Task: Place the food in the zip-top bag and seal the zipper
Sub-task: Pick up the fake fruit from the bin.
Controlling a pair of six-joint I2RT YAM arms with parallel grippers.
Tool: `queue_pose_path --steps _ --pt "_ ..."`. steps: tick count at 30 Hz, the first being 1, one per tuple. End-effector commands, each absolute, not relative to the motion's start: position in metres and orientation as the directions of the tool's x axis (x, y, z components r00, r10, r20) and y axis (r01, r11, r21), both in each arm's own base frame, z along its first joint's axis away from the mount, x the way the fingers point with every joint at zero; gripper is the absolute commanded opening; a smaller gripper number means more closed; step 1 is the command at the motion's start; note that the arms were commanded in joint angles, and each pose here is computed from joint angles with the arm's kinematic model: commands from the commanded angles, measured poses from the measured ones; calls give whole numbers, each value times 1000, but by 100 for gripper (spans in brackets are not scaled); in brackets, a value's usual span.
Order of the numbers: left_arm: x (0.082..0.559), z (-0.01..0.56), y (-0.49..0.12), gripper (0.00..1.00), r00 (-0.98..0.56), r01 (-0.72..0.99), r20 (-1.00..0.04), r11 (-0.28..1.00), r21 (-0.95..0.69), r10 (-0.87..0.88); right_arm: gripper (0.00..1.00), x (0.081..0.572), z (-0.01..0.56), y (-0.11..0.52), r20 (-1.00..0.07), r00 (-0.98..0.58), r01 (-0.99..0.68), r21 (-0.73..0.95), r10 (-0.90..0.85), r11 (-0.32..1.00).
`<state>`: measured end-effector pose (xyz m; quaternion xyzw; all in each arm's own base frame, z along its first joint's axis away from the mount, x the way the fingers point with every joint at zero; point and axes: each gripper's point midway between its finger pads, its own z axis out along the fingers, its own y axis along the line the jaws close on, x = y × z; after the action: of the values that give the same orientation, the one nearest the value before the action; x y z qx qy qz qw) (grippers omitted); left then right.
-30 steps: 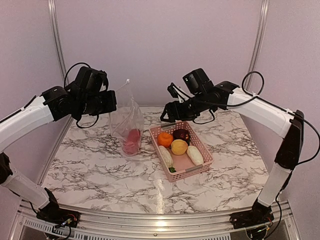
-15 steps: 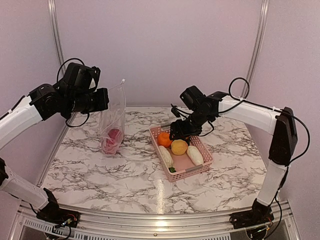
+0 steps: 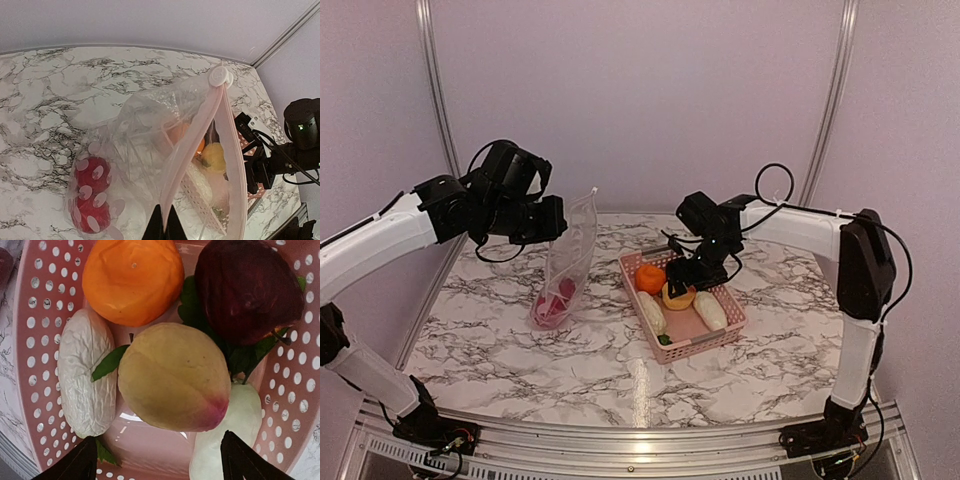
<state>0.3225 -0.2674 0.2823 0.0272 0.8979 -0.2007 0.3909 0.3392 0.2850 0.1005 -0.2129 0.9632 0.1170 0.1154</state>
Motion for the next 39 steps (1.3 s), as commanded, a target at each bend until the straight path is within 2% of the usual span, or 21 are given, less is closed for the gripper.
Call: queue_pose_path --steps 1,14,30,39 --pt "324 273 -272 0 -709 206 -696 912 -356 -112 83 358 98 284 -283 -889 -415 166 -360 895" --pt "318 274 -267 0 -712 191 -688 905 -379 -138 86 383 81 305 -306 -884 -419 185 -353 889" --pt "313 268 -261 0 -718 166 -677 904 -395 -164 86 368 59 301 -269 -901 -399 211 -340 892" --pt "314 265 -266 0 -724 172 -671 898 -405 -163 76 371 93 292 -345 -888 -384 186 -306 905"
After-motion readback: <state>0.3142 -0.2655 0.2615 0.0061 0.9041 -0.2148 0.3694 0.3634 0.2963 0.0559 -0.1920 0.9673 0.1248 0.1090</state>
